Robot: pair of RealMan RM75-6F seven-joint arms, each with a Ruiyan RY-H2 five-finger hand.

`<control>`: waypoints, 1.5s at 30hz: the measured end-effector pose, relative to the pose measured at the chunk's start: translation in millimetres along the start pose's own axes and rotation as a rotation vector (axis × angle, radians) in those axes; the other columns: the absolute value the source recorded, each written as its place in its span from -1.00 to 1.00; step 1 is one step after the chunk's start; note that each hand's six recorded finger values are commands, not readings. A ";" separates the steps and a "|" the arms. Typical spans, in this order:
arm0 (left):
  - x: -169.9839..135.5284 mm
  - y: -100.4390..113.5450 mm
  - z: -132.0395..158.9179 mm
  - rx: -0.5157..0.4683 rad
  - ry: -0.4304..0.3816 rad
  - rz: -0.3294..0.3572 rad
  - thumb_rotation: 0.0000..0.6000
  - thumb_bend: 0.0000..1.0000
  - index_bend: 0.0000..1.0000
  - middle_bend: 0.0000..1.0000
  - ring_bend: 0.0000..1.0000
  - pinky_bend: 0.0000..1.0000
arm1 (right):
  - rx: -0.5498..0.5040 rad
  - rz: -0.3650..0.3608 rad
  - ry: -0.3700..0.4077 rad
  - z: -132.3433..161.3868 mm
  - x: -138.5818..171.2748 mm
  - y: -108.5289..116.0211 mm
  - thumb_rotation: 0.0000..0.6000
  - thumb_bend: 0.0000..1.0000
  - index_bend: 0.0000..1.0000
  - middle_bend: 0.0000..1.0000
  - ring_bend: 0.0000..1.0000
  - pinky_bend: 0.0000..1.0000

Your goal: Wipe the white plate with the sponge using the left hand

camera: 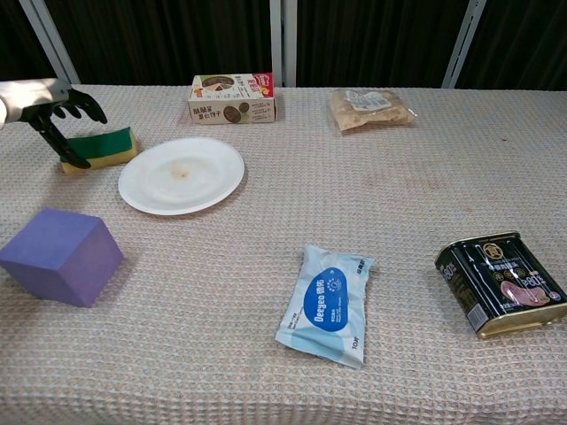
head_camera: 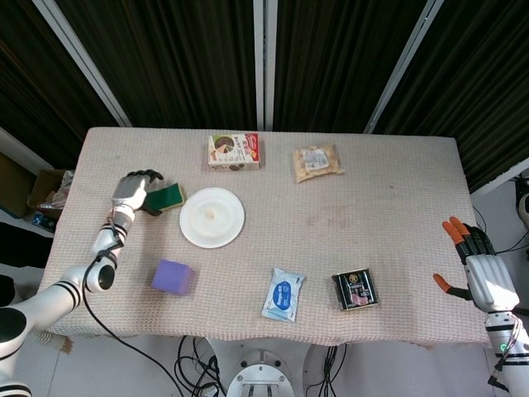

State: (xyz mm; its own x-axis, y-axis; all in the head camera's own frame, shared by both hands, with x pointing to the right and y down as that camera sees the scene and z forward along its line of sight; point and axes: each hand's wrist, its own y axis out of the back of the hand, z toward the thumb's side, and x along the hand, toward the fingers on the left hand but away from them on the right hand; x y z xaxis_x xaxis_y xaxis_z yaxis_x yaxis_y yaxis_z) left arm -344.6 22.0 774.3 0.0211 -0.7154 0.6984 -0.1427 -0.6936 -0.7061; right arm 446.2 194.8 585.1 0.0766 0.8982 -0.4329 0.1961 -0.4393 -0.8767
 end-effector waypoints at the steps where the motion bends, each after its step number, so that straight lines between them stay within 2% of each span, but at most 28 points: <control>1: 0.7 0.5 -1.3 -0.014 0.005 -0.004 1.00 -0.82 -0.50 -0.66 -0.69 -0.69 | 0.000 0.000 -0.001 0.3 0.1 0.0 1.00 -0.71 -1.00 -0.92 -1.00 -1.00; 7: -0.3 3.8 0.0 -0.088 -0.008 -0.033 1.00 -0.82 -0.49 -0.61 -0.62 -0.64 | -0.002 0.008 -0.003 1.0 -0.9 -2.0 1.00 -0.71 -1.00 -0.92 -1.00 -1.00; 12: -1.3 3.0 7.2 -0.075 -0.036 -0.026 1.00 -0.82 -0.40 -0.51 -0.53 -0.59 | -0.001 0.011 0.002 2.0 -2.4 -2.1 1.00 -0.71 -1.00 -0.92 -1.00 -1.00; 21: 0.7 0.2 4.7 -0.069 -0.027 -0.003 1.00 -0.76 -0.14 -0.35 -0.43 -0.52 | -0.004 0.014 -0.009 -2.1 -1.3 -3.9 1.00 -0.71 -1.00 -0.92 -1.00 -1.00; 26: 1.2 -1.2 4.0 -0.073 -0.025 -0.002 1.00 -0.67 -0.05 -0.25 -0.37 -0.47 | -0.002 0.015 -0.008 -2.0 -2.1 -4.5 1.00 -0.71 -1.00 -0.92 -1.00 -1.00; 37: 2.6 -6.2 6.2 -0.044 -0.036 -0.010 1.00 -0.39 0.14 0.07 -0.09 -0.25 | 0.001 0.016 -0.015 -3.2 -0.8 -4.3 1.00 -0.71 -1.00 -0.92 -1.00 -1.00; 45: 1.0 -5.4 10.3 0.002 -0.073 0.022 1.00 -0.18 0.26 0.24 0.10 -0.10 | 0.004 0.013 -0.012 -1.5 0.0 -3.0 1.00 -0.71 -1.00 -0.92 -1.00 -1.00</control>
State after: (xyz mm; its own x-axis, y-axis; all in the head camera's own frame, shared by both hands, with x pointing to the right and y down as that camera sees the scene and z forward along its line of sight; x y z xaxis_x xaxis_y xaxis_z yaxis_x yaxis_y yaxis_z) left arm -333.6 24.1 777.6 0.0899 -0.7349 0.6722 -0.1418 -0.6775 -0.7217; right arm 447.1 196.1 588.1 0.0673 0.8920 -0.4470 0.1911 -0.4512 -0.8717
